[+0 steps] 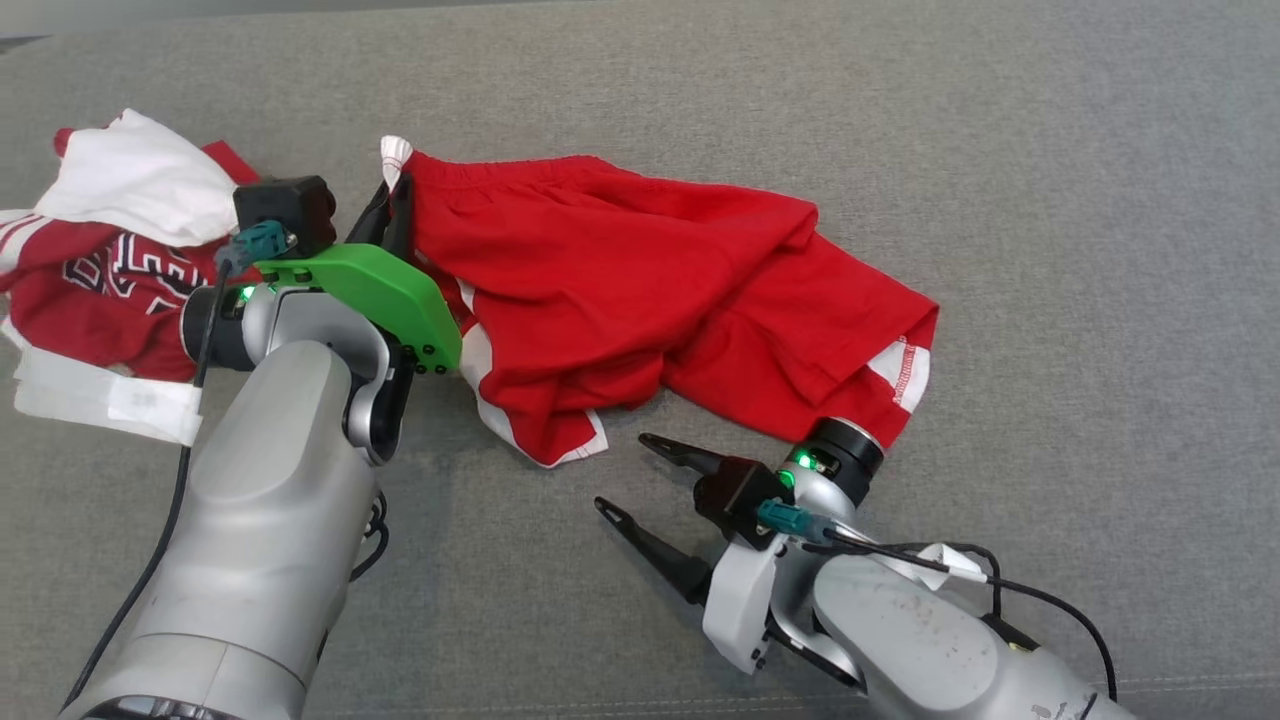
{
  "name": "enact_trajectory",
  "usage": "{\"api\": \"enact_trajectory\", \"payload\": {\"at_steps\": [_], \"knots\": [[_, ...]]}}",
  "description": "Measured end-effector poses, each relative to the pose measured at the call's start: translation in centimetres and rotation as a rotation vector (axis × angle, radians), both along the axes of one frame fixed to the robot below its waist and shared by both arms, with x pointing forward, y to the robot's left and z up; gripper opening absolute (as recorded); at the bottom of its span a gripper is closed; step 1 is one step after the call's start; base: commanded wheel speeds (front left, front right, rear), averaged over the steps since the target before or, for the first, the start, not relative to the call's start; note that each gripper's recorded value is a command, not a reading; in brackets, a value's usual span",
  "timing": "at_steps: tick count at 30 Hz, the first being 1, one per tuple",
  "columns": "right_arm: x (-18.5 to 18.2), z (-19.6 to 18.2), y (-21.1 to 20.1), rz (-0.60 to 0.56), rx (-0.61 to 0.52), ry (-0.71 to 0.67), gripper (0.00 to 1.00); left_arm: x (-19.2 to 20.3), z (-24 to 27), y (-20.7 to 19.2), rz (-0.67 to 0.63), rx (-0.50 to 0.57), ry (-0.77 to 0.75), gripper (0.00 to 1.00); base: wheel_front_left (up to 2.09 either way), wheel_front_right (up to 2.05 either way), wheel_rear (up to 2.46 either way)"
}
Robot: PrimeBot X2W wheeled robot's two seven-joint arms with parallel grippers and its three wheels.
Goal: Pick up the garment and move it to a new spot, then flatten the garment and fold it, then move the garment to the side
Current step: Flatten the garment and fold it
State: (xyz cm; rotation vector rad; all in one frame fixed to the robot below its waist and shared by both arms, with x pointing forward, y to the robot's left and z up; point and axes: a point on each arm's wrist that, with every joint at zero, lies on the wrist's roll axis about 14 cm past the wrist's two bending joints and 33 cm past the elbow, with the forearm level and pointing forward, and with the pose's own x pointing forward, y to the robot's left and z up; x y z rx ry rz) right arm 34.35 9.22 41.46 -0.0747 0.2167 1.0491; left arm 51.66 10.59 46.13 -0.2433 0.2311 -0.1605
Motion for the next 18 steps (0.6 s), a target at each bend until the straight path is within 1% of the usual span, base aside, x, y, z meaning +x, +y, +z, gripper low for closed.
{"api": "enact_trajectory", "payload": {"at_steps": [3, 9, 18], "knots": [[-0.3, -0.2, 1.1, 0.062, -0.022, -0.017, 1.0, -0.4, 0.0, 0.9, 0.012, 0.014, -0.003, 0.0, 0.0, 0.0, 0.0], [0.1, -0.7, 2.4, 0.149, -0.08, -0.07, 1.0, -0.9, 0.0, 2.4, 0.048, 0.008, -0.004, 0.0, 0.0, 0.0, 0.0], [0.3, -3.5, 2.4, 0.216, -0.182, -0.062, 1.0, -0.8, -0.7, 1.7, 0.033, -0.045, 0.013, 0.0, 0.0, 0.0, 0.0]]}}
